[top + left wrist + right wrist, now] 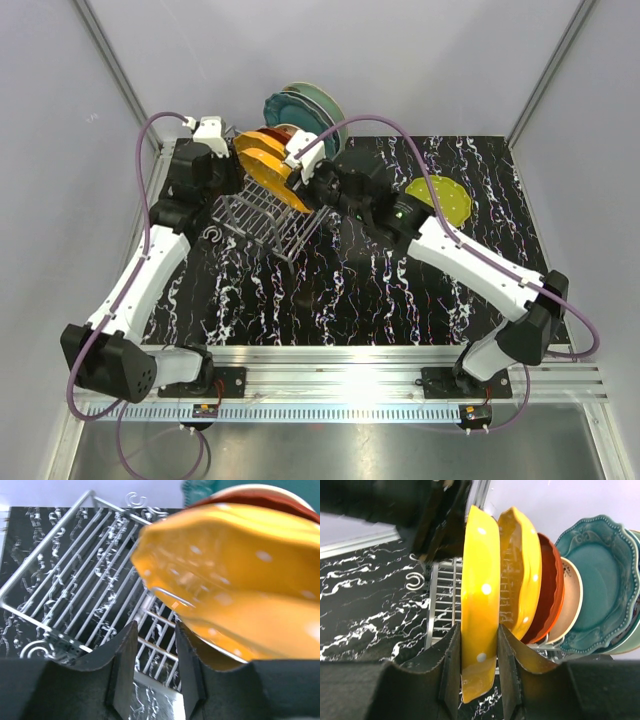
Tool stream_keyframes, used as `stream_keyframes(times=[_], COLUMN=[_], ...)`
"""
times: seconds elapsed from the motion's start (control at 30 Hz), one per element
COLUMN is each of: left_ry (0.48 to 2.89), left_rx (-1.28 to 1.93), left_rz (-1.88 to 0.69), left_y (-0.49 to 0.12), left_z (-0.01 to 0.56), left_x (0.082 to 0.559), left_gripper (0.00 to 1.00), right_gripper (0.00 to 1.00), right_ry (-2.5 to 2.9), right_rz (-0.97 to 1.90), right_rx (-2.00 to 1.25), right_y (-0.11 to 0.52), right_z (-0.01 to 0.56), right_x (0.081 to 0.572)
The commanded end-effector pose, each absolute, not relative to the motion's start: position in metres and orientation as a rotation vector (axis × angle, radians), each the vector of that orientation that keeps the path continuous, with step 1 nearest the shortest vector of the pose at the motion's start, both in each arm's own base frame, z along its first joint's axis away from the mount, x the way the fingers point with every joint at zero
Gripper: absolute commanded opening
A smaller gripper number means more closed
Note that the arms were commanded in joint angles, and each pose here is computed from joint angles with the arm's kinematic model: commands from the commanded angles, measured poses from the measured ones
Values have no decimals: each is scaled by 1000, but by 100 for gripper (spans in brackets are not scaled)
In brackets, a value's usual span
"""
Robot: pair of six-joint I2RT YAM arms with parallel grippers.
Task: Load the plates into the dish rack
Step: Insert the plate into the dish rack
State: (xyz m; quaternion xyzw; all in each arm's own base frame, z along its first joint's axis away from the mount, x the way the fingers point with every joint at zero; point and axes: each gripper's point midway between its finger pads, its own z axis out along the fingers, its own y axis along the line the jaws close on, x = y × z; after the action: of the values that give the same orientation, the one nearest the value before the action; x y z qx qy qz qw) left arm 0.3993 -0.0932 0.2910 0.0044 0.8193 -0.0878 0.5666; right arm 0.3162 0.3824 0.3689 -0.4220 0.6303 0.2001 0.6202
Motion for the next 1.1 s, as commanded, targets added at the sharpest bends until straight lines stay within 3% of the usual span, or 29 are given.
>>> stream_keyframes(times=[0.0,0.17,0.6,0.9,1.07], left_ry=[1849,1840,1832,1845,1847], left_rx=[43,55,52,56,51], left_rz=[-247,-233,-133,-122,-122], left_y=[-100,-97,-81,-79,-77], left_z=[314,317,315,307,305], left_x=[388,386,383,382,383], left_gripper=[40,41,42,42,42], right_gripper=[3,7,29,51,58], right_ry=[1358,1366,1385,1396,1399], right_rz=[474,469,454,452,450], right_rx=[-867,-865,-870,-879,-880], right_y=[388,393,407,415,417], right_z=[417,417,416,412,410], right_x=[323,330,343,349,351])
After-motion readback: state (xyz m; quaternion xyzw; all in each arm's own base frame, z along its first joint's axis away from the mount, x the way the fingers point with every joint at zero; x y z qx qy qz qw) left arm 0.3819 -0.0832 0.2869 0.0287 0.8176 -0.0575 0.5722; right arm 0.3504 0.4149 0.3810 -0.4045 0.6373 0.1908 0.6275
